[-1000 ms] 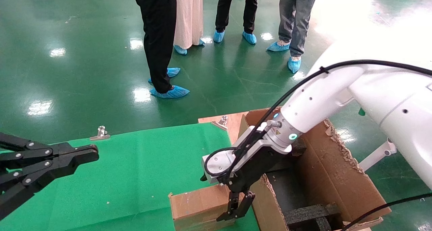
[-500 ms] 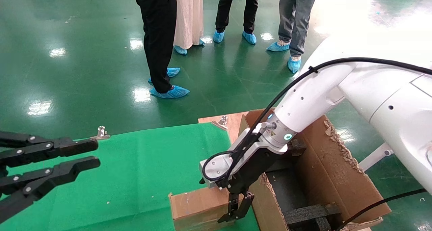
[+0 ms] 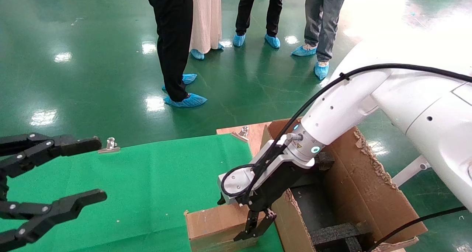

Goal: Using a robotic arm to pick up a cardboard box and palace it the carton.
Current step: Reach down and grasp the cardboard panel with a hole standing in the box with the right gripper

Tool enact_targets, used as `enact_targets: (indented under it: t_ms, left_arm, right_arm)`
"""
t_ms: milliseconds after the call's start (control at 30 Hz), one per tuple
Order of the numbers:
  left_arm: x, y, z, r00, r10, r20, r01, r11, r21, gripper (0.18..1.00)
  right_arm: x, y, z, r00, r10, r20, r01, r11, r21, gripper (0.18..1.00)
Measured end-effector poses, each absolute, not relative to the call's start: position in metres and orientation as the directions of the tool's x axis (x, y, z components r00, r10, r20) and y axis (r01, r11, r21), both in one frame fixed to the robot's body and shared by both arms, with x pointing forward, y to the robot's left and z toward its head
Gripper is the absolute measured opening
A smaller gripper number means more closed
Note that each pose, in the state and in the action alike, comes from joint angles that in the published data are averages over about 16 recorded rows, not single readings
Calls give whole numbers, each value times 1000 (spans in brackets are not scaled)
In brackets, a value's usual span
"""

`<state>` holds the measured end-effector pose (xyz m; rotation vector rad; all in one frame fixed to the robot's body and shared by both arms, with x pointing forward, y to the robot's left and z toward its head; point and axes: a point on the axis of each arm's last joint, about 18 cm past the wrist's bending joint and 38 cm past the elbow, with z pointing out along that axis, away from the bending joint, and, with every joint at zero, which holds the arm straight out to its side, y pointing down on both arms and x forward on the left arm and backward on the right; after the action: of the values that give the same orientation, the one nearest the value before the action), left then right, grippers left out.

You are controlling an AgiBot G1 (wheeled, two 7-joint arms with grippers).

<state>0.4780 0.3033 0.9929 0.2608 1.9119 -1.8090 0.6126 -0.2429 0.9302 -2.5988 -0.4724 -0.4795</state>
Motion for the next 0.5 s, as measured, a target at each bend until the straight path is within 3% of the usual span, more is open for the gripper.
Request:
enact_targets:
  t_ms: [500]
  left_arm:
    - [478, 303, 993, -861, -192, -471, 460, 103, -882, 864]
  right_arm:
    - [612, -243, 930, 881, 241, 406, 400, -837, -372, 575]
